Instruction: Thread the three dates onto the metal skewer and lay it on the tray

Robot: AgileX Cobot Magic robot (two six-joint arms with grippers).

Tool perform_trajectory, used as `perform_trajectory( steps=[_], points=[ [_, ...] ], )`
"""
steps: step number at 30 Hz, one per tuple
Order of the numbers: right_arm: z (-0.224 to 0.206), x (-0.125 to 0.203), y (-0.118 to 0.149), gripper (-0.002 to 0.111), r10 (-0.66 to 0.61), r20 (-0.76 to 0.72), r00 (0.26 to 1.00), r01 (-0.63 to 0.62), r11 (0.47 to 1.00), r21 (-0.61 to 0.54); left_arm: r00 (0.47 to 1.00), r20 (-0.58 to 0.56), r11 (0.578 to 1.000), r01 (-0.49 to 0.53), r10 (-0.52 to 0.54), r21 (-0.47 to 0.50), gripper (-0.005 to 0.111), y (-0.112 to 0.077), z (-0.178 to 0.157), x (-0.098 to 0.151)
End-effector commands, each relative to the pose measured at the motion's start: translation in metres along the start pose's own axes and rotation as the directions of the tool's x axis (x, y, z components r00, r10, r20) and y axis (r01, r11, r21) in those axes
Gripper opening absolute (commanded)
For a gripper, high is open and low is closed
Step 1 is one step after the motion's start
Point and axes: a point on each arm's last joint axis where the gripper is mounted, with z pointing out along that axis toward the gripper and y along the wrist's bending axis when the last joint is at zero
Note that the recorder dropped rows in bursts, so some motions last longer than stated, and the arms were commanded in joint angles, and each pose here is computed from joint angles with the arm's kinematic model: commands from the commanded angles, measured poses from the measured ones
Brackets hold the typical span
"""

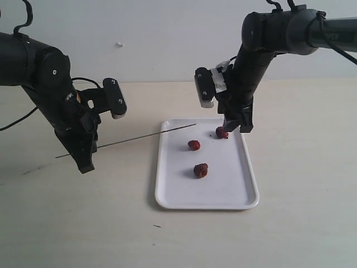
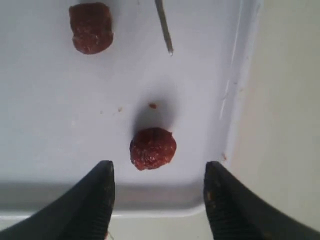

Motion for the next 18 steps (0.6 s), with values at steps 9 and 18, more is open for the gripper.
perform_trajectory(
  steps=[9,18],
  points=[
    [0.037,0.006,-0.004,0.052,-0.043,0.014,0.999,0.042,0.999,0.020,1.000,0.001,1.000,-0.003,0.003,-0.003,0.000,0.000,0.000,0.000],
    [0.053,0.010,0.000,0.048,-0.060,-0.009,0.998,0.060,0.998,-0.008,1.000,0.002,1.000,-0.003,0.003,-0.004,0.000,0.000,0.000,0.000]
  ],
)
